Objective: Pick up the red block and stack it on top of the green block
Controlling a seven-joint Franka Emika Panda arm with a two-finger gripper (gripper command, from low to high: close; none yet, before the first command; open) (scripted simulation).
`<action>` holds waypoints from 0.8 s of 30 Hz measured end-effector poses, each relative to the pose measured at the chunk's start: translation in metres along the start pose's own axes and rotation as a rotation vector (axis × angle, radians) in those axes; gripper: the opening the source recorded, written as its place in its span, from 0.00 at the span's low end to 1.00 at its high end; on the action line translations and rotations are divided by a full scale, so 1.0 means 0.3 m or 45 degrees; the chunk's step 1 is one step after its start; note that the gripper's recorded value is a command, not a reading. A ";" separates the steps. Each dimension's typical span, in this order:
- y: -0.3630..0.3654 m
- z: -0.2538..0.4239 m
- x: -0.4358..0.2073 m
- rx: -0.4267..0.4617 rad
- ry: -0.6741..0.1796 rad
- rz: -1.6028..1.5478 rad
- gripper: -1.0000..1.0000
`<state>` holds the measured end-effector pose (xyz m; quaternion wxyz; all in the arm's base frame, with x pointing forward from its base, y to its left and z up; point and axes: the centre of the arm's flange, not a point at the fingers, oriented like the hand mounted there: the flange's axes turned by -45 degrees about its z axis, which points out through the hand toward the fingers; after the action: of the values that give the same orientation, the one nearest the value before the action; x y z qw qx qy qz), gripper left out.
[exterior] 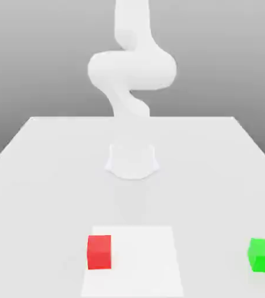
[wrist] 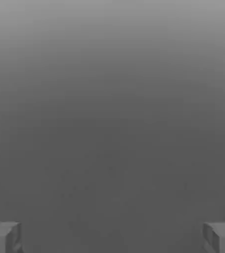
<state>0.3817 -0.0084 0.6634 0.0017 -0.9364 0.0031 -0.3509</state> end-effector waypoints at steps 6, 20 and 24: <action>0.068 0.452 -0.130 0.002 -0.259 -0.021 0.50; 0.208 1.159 -0.821 0.013 -0.847 -0.057 0.50; 0.215 1.272 -0.967 0.016 -0.909 -0.068 0.50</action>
<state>0.4134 -0.0705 0.1847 -0.0007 -0.9997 -0.0244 -0.0016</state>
